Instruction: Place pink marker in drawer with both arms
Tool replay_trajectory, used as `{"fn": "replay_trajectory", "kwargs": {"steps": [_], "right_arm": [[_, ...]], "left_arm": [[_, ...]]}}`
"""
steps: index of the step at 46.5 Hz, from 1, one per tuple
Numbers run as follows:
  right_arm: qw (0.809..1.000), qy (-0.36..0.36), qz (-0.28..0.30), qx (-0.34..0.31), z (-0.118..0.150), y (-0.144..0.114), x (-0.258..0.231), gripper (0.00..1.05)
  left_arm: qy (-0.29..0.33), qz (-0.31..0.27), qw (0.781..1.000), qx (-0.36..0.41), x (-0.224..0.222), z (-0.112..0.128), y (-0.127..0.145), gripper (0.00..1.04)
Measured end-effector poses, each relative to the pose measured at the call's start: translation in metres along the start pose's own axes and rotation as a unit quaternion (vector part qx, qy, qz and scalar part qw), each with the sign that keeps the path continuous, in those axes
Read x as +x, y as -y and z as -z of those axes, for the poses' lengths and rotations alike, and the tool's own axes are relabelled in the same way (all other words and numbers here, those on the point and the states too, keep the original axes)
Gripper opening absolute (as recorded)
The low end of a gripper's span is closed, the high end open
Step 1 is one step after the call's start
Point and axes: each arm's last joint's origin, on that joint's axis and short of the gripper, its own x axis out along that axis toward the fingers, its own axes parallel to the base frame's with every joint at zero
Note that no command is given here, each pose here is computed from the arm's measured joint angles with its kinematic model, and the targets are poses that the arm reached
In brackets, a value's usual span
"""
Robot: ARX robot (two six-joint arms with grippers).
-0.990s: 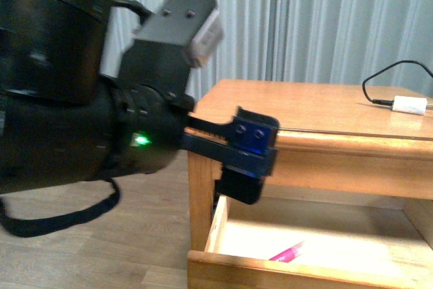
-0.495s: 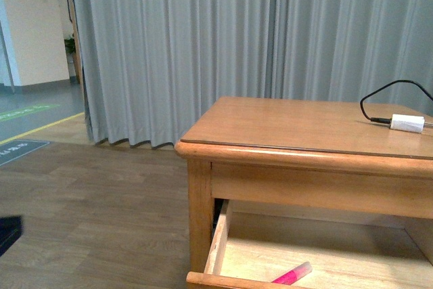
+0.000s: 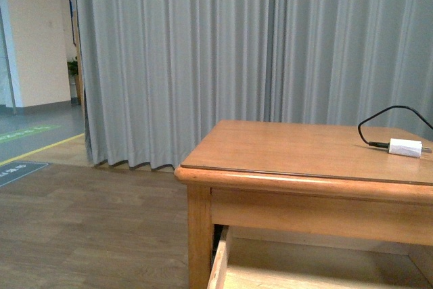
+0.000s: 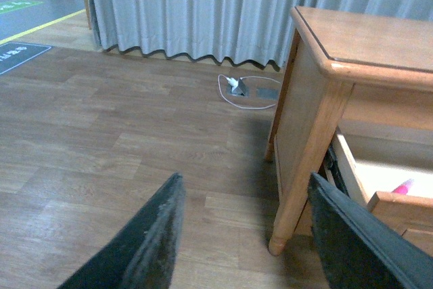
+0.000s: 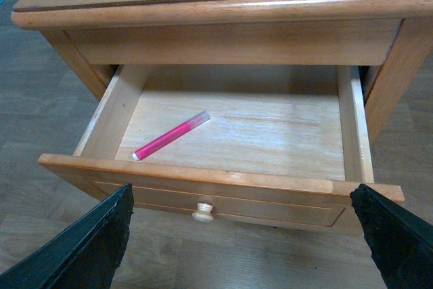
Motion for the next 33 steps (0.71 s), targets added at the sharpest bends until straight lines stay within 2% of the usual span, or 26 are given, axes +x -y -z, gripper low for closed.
{"fn": "replay_trajectory", "kwargs": {"steps": [2, 3, 4, 9, 13, 17, 33], "right_arm": [[1.0, 0.0, 0.0, 0.0, 0.0, 0.0, 0.0, 0.96], [1.0, 0.0, 0.001, 0.0, 0.0, 0.0, 0.0, 0.96], [1.0, 0.0, 0.001, 0.0, 0.0, 0.0, 0.0, 0.96], [1.0, 0.0, 0.002, 0.0, 0.0, 0.0, 0.0, 0.96], [1.0, 0.0, 0.001, 0.0, 0.0, 0.0, 0.0, 0.96], [1.0, 0.0, 0.002, 0.0, 0.0, 0.0, 0.0, 0.96], [1.0, 0.0, 0.001, 0.0, 0.0, 0.0, 0.0, 0.96]], "left_arm": [[0.0, 0.001, 1.0, 0.005, 0.0, 0.002, -0.001, 0.51], [-0.001, 0.001, 1.0, 0.011, -0.001, 0.004, -0.003, 0.44], [-0.001, 0.0, 1.0, 0.012, -0.002, 0.004, -0.003, 0.42], [-0.003, 0.002, 1.0, 0.02, -0.011, 0.011, -0.008, 0.17], [0.0, 0.013, 1.0, 0.021, -0.012, 0.011, -0.015, 0.04], [0.0, -0.008, 1.0, 0.024, -0.012, 0.014, -0.02, 0.04], [0.007, -0.004, 1.0, 0.025, -0.013, 0.022, -0.021, 0.04]]}}
